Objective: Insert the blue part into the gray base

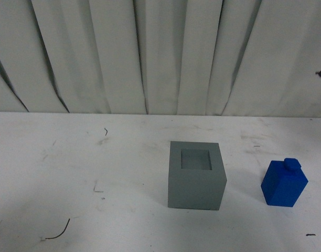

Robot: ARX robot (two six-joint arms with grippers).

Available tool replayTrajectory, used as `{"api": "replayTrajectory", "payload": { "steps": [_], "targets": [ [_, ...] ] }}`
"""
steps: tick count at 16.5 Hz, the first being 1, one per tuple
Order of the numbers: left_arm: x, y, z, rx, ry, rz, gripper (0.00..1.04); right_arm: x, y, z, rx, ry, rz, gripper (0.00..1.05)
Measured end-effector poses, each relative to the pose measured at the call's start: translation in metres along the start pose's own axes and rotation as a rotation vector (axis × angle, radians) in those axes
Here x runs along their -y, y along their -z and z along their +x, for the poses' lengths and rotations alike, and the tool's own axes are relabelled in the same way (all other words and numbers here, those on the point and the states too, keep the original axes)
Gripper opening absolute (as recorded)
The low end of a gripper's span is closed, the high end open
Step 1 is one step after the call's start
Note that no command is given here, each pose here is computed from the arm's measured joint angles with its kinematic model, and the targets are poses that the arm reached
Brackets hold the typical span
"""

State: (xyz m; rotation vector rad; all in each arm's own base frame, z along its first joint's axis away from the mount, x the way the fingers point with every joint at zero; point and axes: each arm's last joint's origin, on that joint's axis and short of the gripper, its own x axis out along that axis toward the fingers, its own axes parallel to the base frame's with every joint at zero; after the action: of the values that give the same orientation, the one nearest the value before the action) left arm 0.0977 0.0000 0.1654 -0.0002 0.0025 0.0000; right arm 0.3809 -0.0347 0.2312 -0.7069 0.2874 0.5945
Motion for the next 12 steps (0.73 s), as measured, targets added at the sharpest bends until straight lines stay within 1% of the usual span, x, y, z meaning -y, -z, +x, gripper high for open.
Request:
{"api": "replayTrajectory", "payload": {
  "steps": [1,3,6,9,11,12],
  "targets": [
    [0.000,0.000,0.000,0.000,0.000,0.000,0.98,-0.006,0.004,0.005,-0.045,-0.089,-0.075,0.98],
    [0.000,0.000,0.000,0.000,0.000,0.000,0.98,-0.017,0.011,0.015,-0.114,-0.252,-0.169,0.98],
    [0.000,0.000,0.000,0.000,0.000,0.000,0.98,-0.026,0.012,0.024,-0.192,-0.444,-0.253,0.98],
    [0.000,0.000,0.000,0.000,0.000,0.000,0.98,-0.037,0.012,0.042,-0.251,-0.563,-0.310,0.98],
    [0.000,0.000,0.000,0.000,0.000,0.000,0.98,-0.045,0.021,0.051,-0.286,-0.617,-0.319,0.98],
    [0.000,0.000,0.000,0.000,0.000,0.000,0.98,-0.046,0.024,0.053,-0.291,-0.621,-0.322,0.98]
  ]
}}
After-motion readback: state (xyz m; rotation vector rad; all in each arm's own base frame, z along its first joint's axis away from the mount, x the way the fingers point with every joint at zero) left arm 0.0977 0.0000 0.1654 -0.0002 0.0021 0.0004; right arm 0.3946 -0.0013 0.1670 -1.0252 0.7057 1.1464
